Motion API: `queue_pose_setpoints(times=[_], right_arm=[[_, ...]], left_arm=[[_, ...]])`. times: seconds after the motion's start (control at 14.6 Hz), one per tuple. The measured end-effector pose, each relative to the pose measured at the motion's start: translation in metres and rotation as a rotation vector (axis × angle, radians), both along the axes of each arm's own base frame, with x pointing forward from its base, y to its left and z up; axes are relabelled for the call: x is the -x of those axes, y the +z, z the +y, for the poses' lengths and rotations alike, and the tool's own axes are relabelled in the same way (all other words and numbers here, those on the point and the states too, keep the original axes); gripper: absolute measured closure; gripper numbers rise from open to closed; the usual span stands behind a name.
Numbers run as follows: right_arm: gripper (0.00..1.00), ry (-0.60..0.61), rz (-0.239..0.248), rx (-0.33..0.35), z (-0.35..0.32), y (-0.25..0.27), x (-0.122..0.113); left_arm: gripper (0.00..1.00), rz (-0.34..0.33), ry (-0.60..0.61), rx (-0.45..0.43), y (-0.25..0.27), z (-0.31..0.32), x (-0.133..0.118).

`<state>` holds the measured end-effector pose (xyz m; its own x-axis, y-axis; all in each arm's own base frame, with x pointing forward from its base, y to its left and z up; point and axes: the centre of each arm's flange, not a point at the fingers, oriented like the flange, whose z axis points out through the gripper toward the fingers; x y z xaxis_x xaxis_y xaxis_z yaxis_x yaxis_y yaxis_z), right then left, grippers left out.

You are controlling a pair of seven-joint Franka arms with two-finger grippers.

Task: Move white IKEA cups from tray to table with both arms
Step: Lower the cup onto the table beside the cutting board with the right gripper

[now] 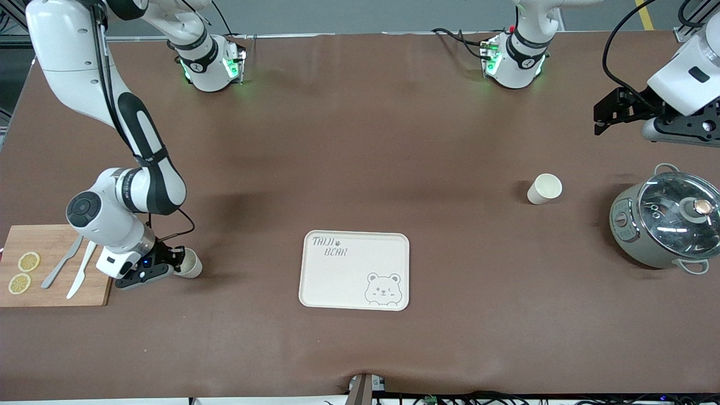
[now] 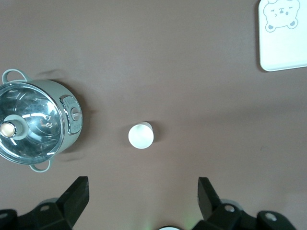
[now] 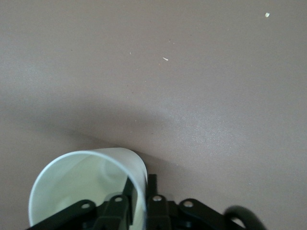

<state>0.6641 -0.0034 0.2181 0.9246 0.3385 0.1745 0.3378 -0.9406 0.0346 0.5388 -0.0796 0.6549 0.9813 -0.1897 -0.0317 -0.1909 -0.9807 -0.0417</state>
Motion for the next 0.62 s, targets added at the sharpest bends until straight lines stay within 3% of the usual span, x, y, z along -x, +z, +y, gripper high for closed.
queue_pose_setpoints(times=[0.48, 0.55, 0.62], right_arm=[[0.08, -0.001, -0.009, 0.000, -0.0005, 0.0032, -0.0024], [0.01, -0.002, -0.012, 0.000, -0.0012, 0.0051, -0.0037], [0.00, -0.003, -0.010, -0.001, -0.0027, 0.0075, -0.0050]], left_arm=[[0.00, -0.001, 0.008, 0.001, 0.0000, 0.0035, -0.0007], [0.00, -0.001, 0.009, 0.001, -0.0002, 0.0039, -0.0009], [0.00, -0.001, 0.009, 0.001, -0.0004, 0.0040, -0.0012]])
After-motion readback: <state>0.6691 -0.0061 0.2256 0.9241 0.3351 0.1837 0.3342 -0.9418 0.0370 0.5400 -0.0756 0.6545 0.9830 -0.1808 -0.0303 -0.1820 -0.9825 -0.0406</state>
